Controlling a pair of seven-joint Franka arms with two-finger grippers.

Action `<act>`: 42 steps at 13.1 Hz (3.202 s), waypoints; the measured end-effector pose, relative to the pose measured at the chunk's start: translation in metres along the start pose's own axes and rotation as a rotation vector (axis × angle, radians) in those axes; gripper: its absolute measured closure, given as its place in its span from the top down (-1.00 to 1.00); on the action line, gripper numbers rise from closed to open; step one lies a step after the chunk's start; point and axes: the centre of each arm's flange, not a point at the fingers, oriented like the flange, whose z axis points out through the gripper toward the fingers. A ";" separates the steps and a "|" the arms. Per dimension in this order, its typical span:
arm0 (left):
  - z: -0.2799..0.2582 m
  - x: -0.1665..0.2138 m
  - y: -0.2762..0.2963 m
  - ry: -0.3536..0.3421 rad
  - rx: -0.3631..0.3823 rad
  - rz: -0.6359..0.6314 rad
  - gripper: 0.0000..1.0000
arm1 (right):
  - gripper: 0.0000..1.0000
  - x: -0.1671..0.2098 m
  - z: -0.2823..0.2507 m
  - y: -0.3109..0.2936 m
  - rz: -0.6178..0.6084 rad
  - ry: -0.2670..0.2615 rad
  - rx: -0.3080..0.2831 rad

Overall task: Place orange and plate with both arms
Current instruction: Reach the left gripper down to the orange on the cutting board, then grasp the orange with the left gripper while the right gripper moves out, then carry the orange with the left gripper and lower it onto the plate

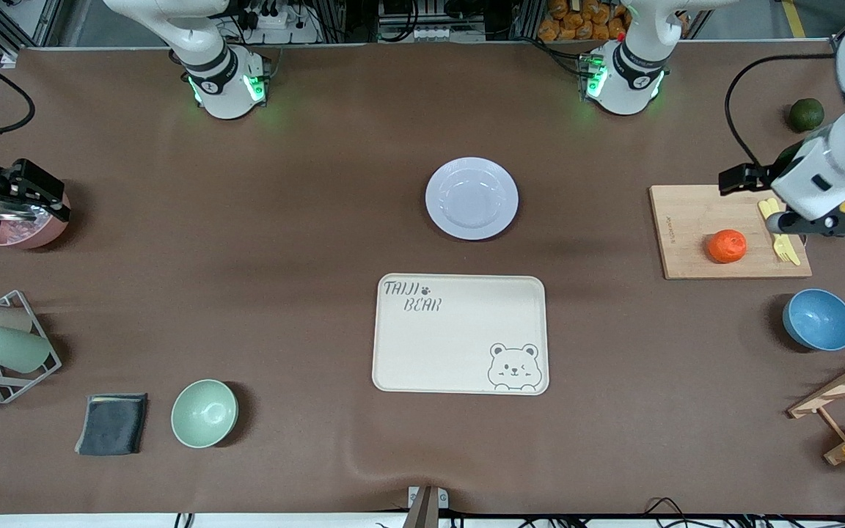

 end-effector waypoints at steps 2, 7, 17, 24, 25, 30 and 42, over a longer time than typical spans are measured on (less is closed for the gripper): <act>0.039 0.006 -0.006 0.010 0.019 -0.004 1.00 | 1.00 0.000 0.001 0.000 0.000 -0.002 0.000; 0.130 0.011 -0.053 0.070 -0.003 0.018 1.00 | 1.00 0.008 0.023 0.002 0.001 -0.041 0.008; 0.261 0.023 -0.092 0.075 0.099 0.188 1.00 | 1.00 0.025 0.076 -0.018 -0.012 -0.118 0.102; 0.304 0.031 -0.094 0.047 0.091 0.234 1.00 | 1.00 0.020 0.130 -0.035 0.026 -0.147 0.219; 0.311 0.031 -0.095 0.045 0.087 0.244 1.00 | 1.00 0.020 0.137 -0.037 0.037 -0.142 0.240; 0.322 0.034 -0.106 0.062 0.084 0.275 0.52 | 1.00 0.014 0.171 -0.049 0.047 -0.145 0.260; 0.102 0.025 0.098 0.093 0.034 0.197 0.49 | 1.00 -0.019 0.257 -0.123 0.250 -0.087 0.534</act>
